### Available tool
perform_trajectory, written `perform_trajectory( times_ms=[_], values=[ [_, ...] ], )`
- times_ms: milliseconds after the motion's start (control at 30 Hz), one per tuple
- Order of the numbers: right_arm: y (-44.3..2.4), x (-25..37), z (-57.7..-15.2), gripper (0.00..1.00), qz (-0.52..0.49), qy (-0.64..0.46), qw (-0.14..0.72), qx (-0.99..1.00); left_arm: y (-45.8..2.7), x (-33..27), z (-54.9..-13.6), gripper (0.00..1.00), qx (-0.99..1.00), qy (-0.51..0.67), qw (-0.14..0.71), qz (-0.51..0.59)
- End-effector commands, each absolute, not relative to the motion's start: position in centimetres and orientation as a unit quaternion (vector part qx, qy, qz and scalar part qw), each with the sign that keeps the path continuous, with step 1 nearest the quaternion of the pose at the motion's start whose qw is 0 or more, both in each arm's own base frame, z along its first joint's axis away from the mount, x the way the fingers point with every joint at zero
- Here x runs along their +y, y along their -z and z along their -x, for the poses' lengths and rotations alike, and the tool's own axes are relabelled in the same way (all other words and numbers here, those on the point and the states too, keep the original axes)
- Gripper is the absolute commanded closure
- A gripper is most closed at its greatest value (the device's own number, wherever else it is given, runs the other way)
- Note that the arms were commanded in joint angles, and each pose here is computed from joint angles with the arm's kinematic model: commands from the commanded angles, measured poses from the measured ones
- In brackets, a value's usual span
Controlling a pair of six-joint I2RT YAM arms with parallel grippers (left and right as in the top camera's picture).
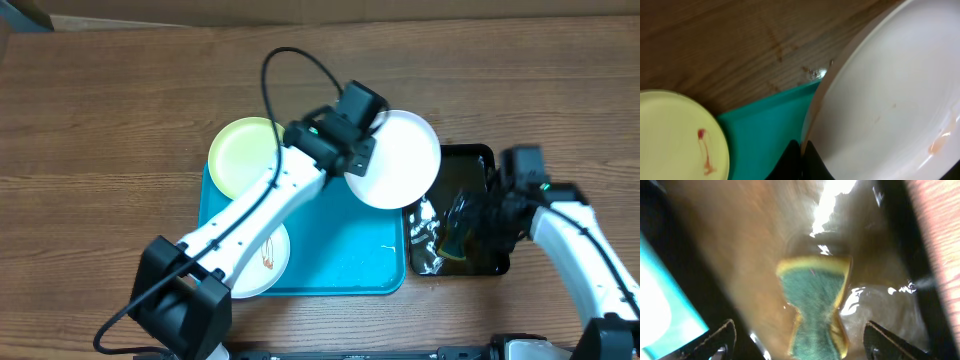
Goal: Clean dirty plates on tray and stack at the side
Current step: 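Return the sponge to the black tray and release it with the right gripper, then lift the pink-white plate with the left gripper and place it left of the tray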
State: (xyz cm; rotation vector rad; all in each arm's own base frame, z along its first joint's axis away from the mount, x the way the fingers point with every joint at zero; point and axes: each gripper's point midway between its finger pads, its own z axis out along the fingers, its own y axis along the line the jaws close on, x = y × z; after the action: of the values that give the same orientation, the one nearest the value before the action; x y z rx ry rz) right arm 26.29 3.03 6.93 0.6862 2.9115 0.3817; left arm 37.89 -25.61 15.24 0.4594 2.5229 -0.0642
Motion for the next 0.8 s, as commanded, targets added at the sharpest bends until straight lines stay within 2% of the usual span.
perform_trajectory(
  times_ms=[0,33,433,767],
  values=[
    [-10.3,0.4,-28.7,0.11,-0.238,-0.097,0.113,0.96,-19.0,-25.7,-39.1,0.96,0.915,-0.034,0.366,-0.165],
    [-10.9,-0.5,-29.1,0.0,-0.247,-0.085,0.122,0.958,-19.6,-26.2,-39.1,0.96,0.908,-0.044,0.382,-0.168],
    [-12.4,-10.1,-29.9,0.0,-0.395,-0.049,0.181,0.899,-26.7,-32.3,-37.0,0.96,0.798,-0.147,0.54,-0.223],
    [-12.5,-11.2,-29.7,0.0,-0.409,-0.046,0.185,0.892,-30.9,-34.3,-36.3,0.96,0.733,-0.208,0.595,-0.254]
  ],
)
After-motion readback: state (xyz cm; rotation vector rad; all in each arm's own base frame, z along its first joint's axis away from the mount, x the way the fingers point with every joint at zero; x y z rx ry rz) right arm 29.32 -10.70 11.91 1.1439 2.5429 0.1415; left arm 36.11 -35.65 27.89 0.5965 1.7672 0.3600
